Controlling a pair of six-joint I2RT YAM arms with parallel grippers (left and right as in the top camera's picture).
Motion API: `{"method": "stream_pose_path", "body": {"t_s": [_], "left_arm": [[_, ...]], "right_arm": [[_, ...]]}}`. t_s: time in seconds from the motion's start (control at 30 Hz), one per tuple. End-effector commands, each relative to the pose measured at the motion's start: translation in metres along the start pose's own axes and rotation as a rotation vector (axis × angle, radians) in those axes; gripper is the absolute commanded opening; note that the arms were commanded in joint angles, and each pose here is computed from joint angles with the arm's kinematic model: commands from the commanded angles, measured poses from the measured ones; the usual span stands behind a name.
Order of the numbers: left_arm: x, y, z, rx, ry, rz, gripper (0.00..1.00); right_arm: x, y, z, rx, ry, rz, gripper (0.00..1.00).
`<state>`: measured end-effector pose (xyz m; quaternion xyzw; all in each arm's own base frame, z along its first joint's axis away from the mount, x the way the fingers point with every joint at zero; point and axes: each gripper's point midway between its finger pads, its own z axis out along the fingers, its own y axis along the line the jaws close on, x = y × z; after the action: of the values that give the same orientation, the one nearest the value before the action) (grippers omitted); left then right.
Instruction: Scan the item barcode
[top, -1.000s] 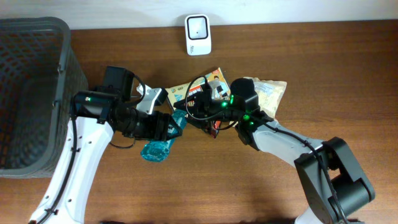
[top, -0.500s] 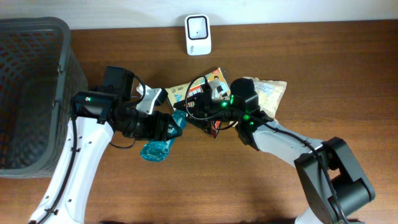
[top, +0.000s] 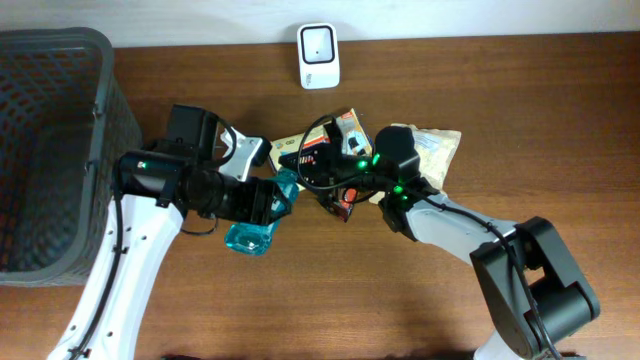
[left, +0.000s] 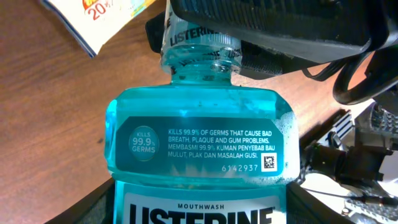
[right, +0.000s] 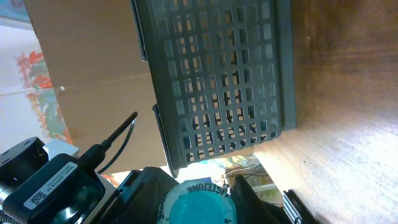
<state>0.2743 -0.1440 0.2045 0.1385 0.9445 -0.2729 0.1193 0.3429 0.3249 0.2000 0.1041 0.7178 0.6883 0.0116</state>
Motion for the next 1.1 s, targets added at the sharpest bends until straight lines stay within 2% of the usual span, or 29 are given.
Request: {"method": "stream_pose_path", "body": {"t_s": [0.0, 0.37, 0.5, 0.67, 0.73, 0.9, 1.07], "left_arm": [[-0.015, 0.028, -0.009, -0.146, -0.065, -0.016, 0.67], [-0.061, 0.020, -0.058, -0.255, -0.242, 0.069, 0.74], [-0.062, 0.018, -0.060, -0.251, -0.245, 0.072, 0.79], [-0.062, 0.019, -0.061, -0.259, -0.248, 0.071, 0.81], [-0.063, 0.025, -0.063, -0.295, -0.252, 0.067, 0.81], [-0.062, 0.041, -0.069, -0.367, -0.255, 0.037, 0.82], [-0.062, 0.046, -0.072, -0.372, -0.260, 0.023, 0.82]], "right_arm": [[-0.001, 0.013, -0.008, -0.023, 0.014, -0.107, 0.17], [-0.018, -0.001, -0.016, 0.048, -0.014, -0.211, 0.16], [-0.022, 0.008, -0.013, 0.058, -0.010, -0.253, 0.15], [-0.029, 0.004, -0.011, 0.134, -0.010, -0.303, 0.15], [-0.036, -0.004, -0.013, 0.226, -0.025, -0.331, 0.15], [-0.066, -0.017, -0.055, 0.724, -0.157, -0.424, 0.15], [-0.084, 0.044, -0.112, 1.053, -0.329, -0.558, 0.15]]}}
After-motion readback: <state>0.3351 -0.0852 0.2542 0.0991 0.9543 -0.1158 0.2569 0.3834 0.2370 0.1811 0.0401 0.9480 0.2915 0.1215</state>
